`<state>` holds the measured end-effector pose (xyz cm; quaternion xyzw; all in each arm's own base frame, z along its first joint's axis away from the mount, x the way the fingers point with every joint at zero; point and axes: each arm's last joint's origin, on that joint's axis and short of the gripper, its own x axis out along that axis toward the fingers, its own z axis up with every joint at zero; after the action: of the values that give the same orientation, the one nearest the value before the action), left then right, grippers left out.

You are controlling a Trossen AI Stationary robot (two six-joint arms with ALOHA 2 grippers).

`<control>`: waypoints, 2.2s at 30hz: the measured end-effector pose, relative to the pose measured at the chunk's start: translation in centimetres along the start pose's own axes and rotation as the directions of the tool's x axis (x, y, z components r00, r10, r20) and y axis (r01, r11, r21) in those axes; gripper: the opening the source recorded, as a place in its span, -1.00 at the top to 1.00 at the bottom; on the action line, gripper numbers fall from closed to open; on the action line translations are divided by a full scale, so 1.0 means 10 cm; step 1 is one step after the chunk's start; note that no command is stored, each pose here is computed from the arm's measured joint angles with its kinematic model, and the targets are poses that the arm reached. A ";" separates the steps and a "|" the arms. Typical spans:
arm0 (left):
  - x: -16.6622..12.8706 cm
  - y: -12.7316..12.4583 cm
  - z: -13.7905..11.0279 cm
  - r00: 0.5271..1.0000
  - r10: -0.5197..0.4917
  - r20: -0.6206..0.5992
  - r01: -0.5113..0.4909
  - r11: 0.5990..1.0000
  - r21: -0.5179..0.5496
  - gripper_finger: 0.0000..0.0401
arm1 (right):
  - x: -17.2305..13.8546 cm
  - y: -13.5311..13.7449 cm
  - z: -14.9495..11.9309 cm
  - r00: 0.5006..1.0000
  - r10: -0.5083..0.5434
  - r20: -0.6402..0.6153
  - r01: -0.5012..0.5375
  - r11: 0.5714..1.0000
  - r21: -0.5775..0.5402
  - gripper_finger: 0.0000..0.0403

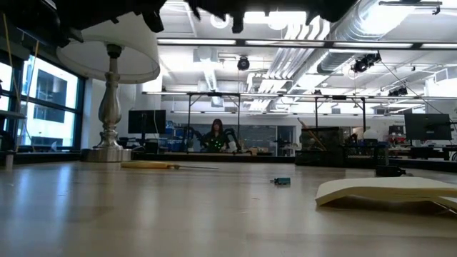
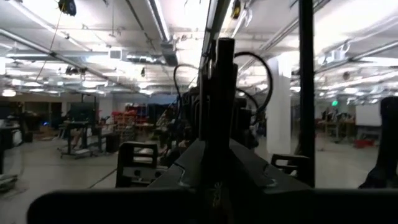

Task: Pick and place office supplies into organizer
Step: Put the black pen into the mesh desk organizer

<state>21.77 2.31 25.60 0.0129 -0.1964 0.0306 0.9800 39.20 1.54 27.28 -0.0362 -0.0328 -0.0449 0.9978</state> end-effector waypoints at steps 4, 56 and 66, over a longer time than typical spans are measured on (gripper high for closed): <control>0.00 0.01 -0.01 1.000 0.027 -0.011 -0.027 1.000 0.010 0.88 | 0.02 -0.05 -0.04 1.000 -0.008 -0.007 0.008 1.000 -0.001 0.87; 0.21 0.02 -0.09 0.932 0.027 -0.361 0.003 0.997 0.082 0.86 | 0.14 -0.07 -0.04 0.968 0.069 -0.241 -0.088 0.994 -0.069 0.88; 0.19 0.03 -0.03 0.934 0.075 -0.349 -0.043 0.994 0.099 0.66 | 0.13 -0.13 -0.06 0.961 -0.035 -0.274 0.008 0.995 -0.098 0.93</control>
<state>23.62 2.74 26.02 0.0454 -0.0168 0.0705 0.9963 40.43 0.08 26.88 -0.0769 0.1080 -0.0617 0.9893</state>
